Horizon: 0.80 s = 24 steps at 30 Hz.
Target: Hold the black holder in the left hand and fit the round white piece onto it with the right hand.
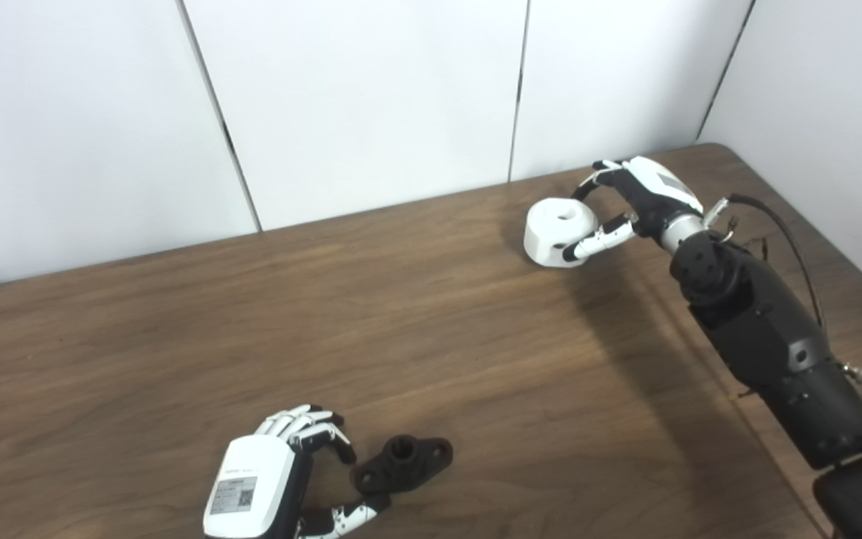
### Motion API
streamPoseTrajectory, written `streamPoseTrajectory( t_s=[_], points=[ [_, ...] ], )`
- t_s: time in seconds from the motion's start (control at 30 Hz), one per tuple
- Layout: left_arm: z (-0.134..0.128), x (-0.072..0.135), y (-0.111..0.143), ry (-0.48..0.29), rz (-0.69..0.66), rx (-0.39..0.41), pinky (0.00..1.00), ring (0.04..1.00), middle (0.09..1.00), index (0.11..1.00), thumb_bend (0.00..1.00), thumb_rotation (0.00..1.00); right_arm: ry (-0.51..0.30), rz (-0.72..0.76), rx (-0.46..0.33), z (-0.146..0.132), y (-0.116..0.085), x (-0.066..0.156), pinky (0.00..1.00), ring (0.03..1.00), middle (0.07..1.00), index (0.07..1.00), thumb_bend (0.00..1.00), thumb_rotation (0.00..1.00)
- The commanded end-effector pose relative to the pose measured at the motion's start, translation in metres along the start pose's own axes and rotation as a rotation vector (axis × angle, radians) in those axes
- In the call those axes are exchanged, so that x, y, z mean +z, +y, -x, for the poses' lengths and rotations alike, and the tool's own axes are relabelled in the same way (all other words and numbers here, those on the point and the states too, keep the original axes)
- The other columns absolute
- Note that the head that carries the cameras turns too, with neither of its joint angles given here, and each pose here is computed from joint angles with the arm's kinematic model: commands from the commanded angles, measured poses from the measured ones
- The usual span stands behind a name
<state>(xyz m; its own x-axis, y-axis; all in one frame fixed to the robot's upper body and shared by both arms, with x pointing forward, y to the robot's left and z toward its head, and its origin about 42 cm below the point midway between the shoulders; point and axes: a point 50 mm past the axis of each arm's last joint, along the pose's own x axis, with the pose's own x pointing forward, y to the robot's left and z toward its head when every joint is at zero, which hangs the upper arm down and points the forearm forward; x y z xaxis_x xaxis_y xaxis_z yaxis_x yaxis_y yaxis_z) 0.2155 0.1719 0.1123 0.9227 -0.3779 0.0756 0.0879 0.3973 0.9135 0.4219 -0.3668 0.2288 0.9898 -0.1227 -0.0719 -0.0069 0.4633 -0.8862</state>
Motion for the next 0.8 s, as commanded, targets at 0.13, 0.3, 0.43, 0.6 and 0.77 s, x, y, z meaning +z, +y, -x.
streamPoseTrajectory(
  t_s=[0.13, 0.3, 0.43, 0.6, 0.77],
  points=[
    [0.0165, -0.0187, -0.0119, 0.100, -0.045, -0.108, 0.79, 0.809, 0.733, 0.488, 0.52, 0.05, -0.062, 0.005, -0.070, -0.0067, -0.0227, 0.0178, 0.90, 1.000, 0.941, 0.677, 0.91, 0.25],
    [0.0160, -0.0187, -0.0121, 0.100, -0.051, -0.108, 0.79, 0.811, 0.734, 0.488, 0.52, 0.05, -0.057, 0.007, -0.065, -0.0068, -0.0227, 0.0182, 0.90, 1.000, 0.941, 0.680, 0.90, 0.25],
    [0.0161, -0.0186, -0.0119, 0.097, -0.050, -0.104, 0.78, 0.807, 0.732, 0.487, 0.52, 0.05, -0.060, 0.002, -0.066, -0.0070, -0.0227, 0.0180, 0.88, 1.000, 0.938, 0.676, 0.89, 0.24],
    [0.0163, -0.0176, -0.0111, 0.093, -0.046, -0.105, 0.79, 0.808, 0.734, 0.488, 0.52, 0.05, -0.069, 0.012, -0.070, -0.0073, -0.0245, 0.0190, 0.86, 1.000, 0.933, 0.665, 0.88, 0.24],
    [0.0161, -0.0169, -0.0107, 0.096, -0.047, -0.105, 0.78, 0.805, 0.731, 0.487, 0.52, 0.05, -0.081, 0.001, -0.077, -0.0071, -0.0245, 0.0192, 0.84, 1.000, 0.917, 0.618, 0.85, 0.21]
  ],
)
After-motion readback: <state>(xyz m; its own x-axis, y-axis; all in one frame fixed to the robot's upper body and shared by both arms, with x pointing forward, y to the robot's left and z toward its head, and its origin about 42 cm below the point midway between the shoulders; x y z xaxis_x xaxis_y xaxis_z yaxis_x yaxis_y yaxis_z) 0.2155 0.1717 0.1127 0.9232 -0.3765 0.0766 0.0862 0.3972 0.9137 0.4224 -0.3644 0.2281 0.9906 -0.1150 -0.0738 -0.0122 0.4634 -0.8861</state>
